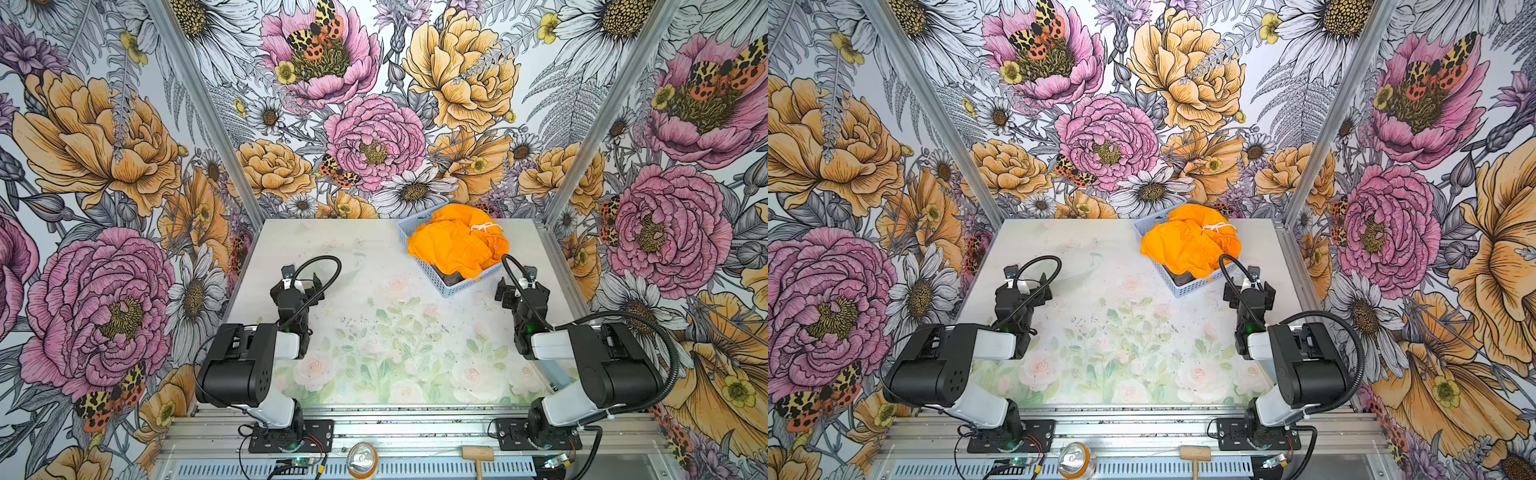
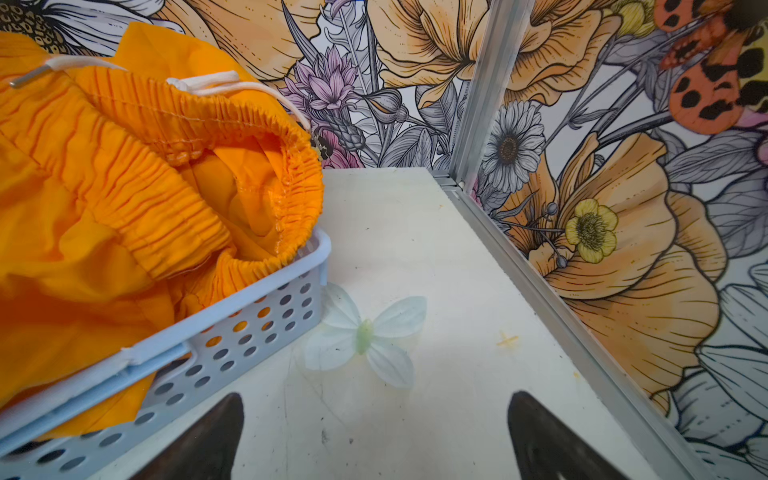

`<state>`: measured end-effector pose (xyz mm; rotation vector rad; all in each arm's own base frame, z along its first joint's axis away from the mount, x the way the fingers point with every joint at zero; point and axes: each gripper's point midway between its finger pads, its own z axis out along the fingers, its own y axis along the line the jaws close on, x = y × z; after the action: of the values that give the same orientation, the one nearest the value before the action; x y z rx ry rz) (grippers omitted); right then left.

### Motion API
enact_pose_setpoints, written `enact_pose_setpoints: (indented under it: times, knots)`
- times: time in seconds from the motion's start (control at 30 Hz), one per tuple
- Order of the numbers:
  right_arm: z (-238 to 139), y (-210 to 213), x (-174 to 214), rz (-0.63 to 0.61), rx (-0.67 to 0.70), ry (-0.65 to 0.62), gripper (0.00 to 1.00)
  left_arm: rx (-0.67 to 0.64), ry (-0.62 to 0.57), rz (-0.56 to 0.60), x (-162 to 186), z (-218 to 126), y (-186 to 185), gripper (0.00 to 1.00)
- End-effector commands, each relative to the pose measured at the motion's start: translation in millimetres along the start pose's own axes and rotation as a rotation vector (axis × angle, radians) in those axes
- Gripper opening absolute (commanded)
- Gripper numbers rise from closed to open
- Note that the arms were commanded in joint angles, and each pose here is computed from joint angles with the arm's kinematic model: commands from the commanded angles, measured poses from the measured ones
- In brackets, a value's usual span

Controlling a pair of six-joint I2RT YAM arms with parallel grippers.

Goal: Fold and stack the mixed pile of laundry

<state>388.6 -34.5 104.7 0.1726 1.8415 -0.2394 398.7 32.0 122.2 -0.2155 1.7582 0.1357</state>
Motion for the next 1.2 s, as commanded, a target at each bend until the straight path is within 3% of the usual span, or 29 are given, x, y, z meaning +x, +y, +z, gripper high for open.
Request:
enact_pose_setpoints:
  times: [0.0,1.07,1.17]
  knots:
    - [2.8,-0.4,-12.3,0.016,0.005,-0.032,1.0,0.009,-0.026,0.01,-9.4,1.0,-3.1,0.99]
    - [5.2,-0.7,-11.1,0.026,-0.018,-0.018,1.0,0.01,-0.025,0.01,-9.2,1.0,-3.4,0.99]
    - [3.4,-5.9,-23.7,0.027,0.019,-0.013,1.0,0.01,-0.031,0.013,-13.1,-0.3,-3.8,0.99]
